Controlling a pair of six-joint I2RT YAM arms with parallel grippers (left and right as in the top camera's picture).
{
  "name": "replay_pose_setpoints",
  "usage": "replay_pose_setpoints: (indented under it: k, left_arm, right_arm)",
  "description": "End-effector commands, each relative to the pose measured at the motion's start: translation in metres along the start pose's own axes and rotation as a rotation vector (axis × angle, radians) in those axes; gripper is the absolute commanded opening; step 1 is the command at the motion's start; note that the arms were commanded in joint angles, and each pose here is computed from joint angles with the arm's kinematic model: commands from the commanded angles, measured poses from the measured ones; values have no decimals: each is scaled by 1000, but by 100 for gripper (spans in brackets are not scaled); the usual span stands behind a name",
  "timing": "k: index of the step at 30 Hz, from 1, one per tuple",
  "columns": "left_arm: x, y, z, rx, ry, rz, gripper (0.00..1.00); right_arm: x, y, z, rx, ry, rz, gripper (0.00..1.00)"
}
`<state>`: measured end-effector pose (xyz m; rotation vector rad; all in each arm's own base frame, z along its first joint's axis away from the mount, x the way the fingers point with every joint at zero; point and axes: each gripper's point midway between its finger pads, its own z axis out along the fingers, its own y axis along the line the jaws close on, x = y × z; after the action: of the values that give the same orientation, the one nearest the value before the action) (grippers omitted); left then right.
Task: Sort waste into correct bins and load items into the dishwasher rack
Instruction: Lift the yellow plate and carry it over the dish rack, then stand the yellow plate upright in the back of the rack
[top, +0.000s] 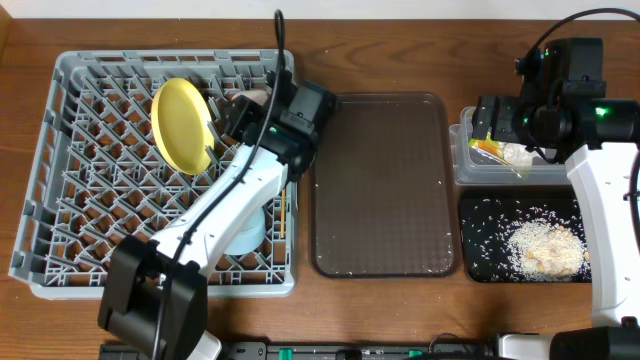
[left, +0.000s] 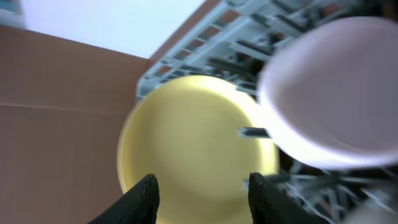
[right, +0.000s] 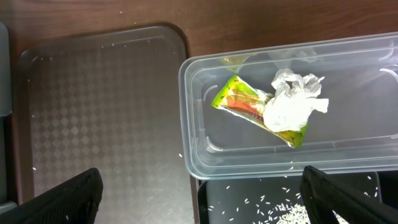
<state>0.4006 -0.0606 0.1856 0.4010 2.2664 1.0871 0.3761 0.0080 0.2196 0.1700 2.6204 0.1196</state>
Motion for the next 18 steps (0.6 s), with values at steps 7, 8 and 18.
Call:
replay_pose_setpoints:
  k: [7,8,18]
  left_arm:
    - [-17,41,-35,616,-95,-545,35]
    - [-18,54,-37,681,-112,-622,27]
    - [48,135,29,735,-12,-1005,10]
  right_arm:
    - [0,2,0,-2,0,-17,99]
    - [0,3,0,-2,0,-17,99]
    - [0,3,0,-2,0,-17,99]
